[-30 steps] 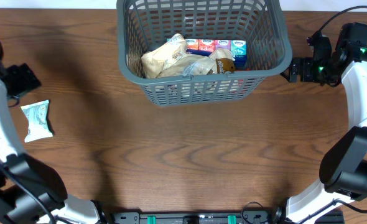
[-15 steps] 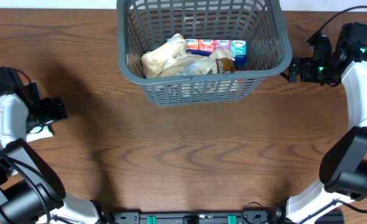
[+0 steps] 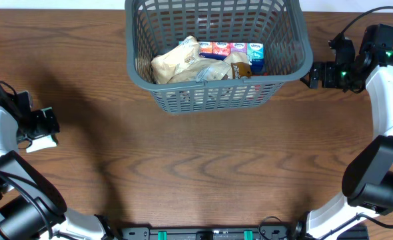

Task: Pack container
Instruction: 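Move the left gripper to the mint-green wet-wipe pack, then grasp the mint-green wet-wipe pack with the left gripper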

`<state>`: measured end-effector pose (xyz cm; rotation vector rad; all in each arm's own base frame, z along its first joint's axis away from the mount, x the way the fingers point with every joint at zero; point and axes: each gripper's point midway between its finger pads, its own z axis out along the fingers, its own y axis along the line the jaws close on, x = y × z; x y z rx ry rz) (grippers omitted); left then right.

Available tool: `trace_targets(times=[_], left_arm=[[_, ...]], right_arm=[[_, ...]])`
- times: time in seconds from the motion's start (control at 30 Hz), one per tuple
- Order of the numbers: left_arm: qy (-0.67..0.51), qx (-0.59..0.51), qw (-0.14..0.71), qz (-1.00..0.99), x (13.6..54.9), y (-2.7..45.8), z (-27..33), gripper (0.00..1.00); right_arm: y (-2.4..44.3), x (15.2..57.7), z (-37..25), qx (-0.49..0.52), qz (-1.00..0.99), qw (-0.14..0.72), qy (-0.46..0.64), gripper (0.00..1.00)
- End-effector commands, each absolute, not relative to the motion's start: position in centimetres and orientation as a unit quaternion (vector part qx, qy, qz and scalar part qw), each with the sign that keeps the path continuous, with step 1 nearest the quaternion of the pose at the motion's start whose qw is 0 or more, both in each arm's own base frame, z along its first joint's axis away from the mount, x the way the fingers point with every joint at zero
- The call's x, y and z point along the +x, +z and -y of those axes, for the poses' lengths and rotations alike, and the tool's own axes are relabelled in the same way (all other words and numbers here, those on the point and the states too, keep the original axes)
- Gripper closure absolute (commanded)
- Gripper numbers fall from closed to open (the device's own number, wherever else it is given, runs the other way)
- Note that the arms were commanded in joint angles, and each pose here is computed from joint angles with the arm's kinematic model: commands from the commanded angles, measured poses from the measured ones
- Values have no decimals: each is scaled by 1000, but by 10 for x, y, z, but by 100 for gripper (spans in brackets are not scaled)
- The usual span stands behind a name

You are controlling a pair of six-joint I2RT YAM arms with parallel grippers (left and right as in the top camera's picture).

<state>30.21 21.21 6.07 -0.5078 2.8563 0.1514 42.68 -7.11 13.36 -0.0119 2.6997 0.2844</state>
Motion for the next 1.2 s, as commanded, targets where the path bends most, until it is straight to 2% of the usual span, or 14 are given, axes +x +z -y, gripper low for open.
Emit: trace_targets(times=[0.0, 0.13, 0.5, 0.83, 0.9, 1.03, 1.17], left_arm=[[58, -156, 130, -977, 308, 62, -216, 1], [61, -156, 137, -976, 314, 57, -220, 1], [24, -163, 63, -984, 303, -5, -212, 1], [30, -165, 75, -983, 311, -12, -217, 2], [29, -170, 76, -982, 311, -12, -217, 7], [29, -172, 76, -982, 311, -12, -217, 27], [28, -174, 74, -982, 310, -12, -217, 42]], right_arm=[[134, 426, 66, -15, -971, 212, 106, 1], [134, 426, 66, -15, -971, 212, 106, 1], [133, 424, 65, -12, -973, 206, 108, 1], [133, 424, 59, -15, -973, 204, 110, 1], [133, 425, 56, -18, -973, 204, 111, 1], [133, 426, 51, -23, -972, 203, 113, 1], [133, 426, 48, -24, -972, 202, 113, 1]])
